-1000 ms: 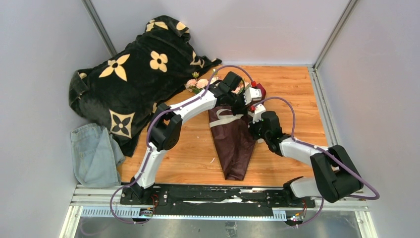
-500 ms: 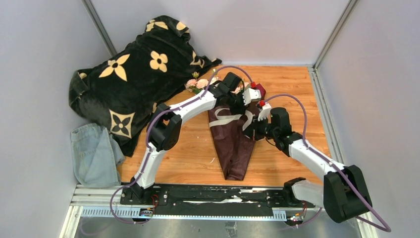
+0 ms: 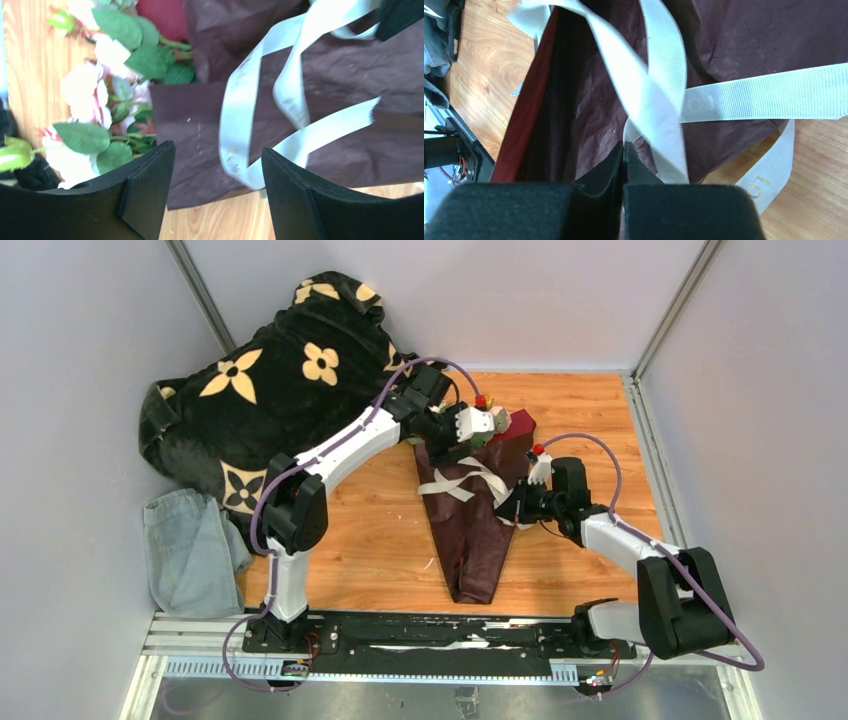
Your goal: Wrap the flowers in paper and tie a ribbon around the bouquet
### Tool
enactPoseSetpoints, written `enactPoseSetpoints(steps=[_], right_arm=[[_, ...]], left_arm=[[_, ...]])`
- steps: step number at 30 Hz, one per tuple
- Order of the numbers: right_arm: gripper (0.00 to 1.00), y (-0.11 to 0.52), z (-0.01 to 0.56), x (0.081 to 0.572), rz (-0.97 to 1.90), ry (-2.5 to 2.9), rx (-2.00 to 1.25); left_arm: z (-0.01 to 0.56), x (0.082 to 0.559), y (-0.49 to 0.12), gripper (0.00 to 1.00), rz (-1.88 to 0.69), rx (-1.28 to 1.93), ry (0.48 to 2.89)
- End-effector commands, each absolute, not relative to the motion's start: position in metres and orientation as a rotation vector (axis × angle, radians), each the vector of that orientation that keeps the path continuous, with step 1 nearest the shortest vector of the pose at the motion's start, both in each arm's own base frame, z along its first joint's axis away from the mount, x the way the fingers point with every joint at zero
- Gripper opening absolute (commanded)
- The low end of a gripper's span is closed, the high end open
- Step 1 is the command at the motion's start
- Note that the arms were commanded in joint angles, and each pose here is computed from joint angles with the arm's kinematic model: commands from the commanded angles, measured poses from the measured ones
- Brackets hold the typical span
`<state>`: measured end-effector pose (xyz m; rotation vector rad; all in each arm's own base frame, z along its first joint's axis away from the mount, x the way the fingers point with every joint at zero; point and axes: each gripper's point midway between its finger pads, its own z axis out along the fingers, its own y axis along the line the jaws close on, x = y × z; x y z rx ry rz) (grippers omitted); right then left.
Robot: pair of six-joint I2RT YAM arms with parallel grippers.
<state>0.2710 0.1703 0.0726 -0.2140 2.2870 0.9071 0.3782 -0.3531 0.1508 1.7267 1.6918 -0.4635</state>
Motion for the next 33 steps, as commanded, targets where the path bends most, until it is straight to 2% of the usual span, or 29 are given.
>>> enactPoseSetpoints(steps=[1, 5, 9, 15, 20, 25, 29, 33], right_arm=[[0.0, 0.171, 0.079, 0.279, 0.933, 2.265, -0.223], [0.0, 0.173, 0.077, 0.279, 0.948, 2.276, -0.231], [0.0, 0.173, 0.076, 0.28, 0.946, 2.278, -0.238], [0.0, 0.169, 0.082, 0.285, 0.932, 2.259, -0.23], [0.0, 0.168, 0.088, 0.289, 0.928, 2.25, -0.239], [0.0, 0.165, 0.096, 0.294, 0.924, 2.232, -0.232], [0.0, 0.161, 0.101, 0.298, 0.923, 2.223, -0.223], [0.0, 0.155, 0.103, 0.3, 0.926, 2.218, -0.205]], left_arm=[[0.117, 0.385, -0.321, 0.71, -0.367, 1.783, 1.793], [0.115, 0.381, -0.328, 0.69, -0.444, 1.775, 1.786], [0.112, 0.383, -0.336, 0.62, -0.492, 1.735, 1.794], [0.097, 0.368, -0.344, 0.62, -0.619, 1.742, 1.818], [0.089, 0.37, -0.341, 0.6, -0.59, 1.749, 1.84], [0.082, 0.366, -0.337, 0.33, -0.589, 1.771, 1.861], [0.085, 0.363, -0.336, 0.0, -0.602, 1.768, 1.86], [0.097, 0.371, -0.333, 0.0, -0.547, 1.729, 1.872]])
